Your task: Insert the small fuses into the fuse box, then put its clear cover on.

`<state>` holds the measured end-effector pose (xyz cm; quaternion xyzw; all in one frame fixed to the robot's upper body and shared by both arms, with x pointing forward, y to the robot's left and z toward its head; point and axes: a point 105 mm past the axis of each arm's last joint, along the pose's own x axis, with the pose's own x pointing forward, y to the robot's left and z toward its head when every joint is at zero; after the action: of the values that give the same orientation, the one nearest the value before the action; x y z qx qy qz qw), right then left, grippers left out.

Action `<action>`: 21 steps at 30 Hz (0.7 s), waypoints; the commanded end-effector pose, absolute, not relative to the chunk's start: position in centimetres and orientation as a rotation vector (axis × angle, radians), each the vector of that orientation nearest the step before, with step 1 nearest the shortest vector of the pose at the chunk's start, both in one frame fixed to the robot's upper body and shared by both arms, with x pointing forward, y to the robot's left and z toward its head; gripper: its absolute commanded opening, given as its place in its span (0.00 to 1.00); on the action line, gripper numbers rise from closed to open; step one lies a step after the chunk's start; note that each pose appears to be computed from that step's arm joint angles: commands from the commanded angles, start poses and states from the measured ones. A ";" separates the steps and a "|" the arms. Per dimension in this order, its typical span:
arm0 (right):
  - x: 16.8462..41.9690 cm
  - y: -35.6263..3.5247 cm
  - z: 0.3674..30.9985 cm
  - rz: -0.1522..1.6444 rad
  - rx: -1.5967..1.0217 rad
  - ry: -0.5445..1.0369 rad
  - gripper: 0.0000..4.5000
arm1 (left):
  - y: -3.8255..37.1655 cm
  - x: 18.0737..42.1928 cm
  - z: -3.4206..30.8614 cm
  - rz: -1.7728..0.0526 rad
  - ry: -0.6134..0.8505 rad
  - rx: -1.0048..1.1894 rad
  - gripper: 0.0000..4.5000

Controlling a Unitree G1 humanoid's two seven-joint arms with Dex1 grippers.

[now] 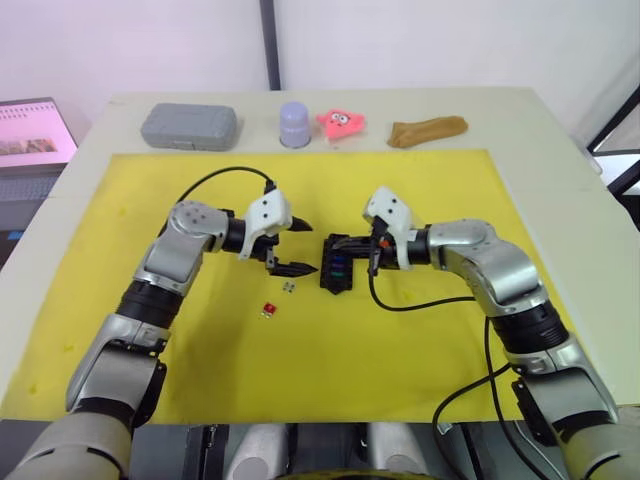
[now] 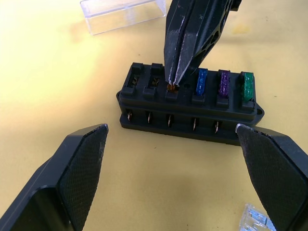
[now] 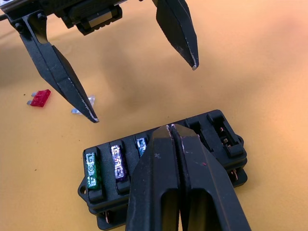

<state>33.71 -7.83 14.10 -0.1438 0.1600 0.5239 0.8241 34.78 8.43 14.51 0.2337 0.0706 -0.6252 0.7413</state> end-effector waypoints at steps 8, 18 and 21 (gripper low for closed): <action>32.7 -8.2 21.5 1.138 -0.276 0.151 0.01 | 9.4 34.2 18.2 -1.371 0.060 0.462 1.00; 29.3 -14.5 20.0 1.079 -0.583 0.253 0.18 | 15.3 32.5 18.8 -1.260 0.164 0.461 1.00; 27.7 -16.2 19.6 1.094 -0.616 0.297 0.54 | 17.4 31.6 18.8 -1.221 0.212 0.458 1.00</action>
<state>28.42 -16.29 17.60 -0.2621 0.1765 0.5022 0.8049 32.08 17.05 17.27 0.2066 0.1195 -0.5680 0.7877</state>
